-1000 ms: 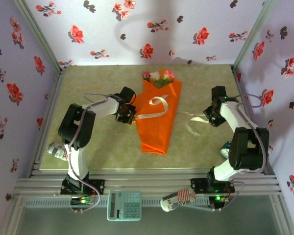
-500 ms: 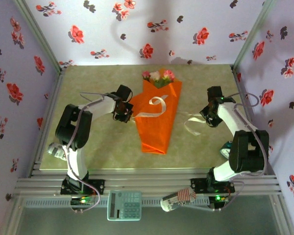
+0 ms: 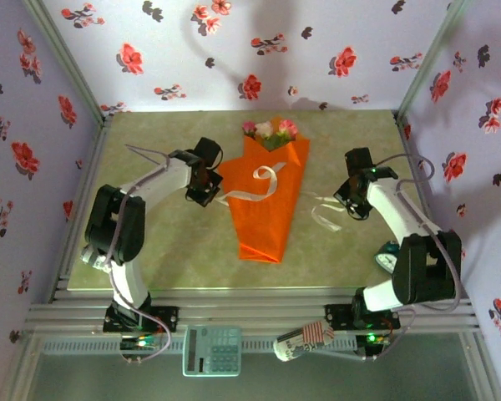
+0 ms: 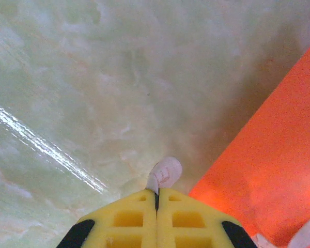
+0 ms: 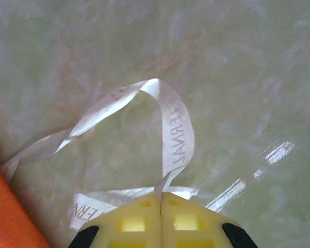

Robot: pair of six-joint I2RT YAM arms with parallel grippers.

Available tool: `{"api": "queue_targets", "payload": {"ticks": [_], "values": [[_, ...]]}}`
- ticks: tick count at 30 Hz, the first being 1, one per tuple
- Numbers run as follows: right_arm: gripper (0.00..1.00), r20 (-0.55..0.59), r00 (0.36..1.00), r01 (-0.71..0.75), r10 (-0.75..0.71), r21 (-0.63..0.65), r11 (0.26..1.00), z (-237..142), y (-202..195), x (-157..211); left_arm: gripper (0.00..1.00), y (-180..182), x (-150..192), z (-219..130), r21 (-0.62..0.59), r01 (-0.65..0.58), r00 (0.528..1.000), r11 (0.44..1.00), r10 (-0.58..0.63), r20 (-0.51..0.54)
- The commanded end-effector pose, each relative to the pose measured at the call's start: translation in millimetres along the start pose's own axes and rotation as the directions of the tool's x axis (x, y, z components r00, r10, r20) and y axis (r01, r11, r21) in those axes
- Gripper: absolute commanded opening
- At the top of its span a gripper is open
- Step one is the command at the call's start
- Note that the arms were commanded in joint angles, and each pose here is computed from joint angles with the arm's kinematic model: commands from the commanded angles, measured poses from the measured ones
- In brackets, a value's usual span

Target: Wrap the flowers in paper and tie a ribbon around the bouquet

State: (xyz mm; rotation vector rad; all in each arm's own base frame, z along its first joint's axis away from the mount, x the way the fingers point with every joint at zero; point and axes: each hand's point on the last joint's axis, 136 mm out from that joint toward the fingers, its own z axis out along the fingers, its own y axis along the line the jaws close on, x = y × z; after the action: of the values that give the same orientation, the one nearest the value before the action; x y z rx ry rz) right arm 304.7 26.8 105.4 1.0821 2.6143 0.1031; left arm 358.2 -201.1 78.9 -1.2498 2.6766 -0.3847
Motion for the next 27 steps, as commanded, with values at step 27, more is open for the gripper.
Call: {"api": "queue_targets", "payload": {"ticks": [27], "values": [[0.0, -0.034, 0.707, 0.305, -0.706, -0.887, 0.348, -159.8, 198.8, 198.0, 0.0, -61.0, 60.7, 32.7, 0.179, -0.209, 0.962, 0.961, 0.235, -0.14]]}}
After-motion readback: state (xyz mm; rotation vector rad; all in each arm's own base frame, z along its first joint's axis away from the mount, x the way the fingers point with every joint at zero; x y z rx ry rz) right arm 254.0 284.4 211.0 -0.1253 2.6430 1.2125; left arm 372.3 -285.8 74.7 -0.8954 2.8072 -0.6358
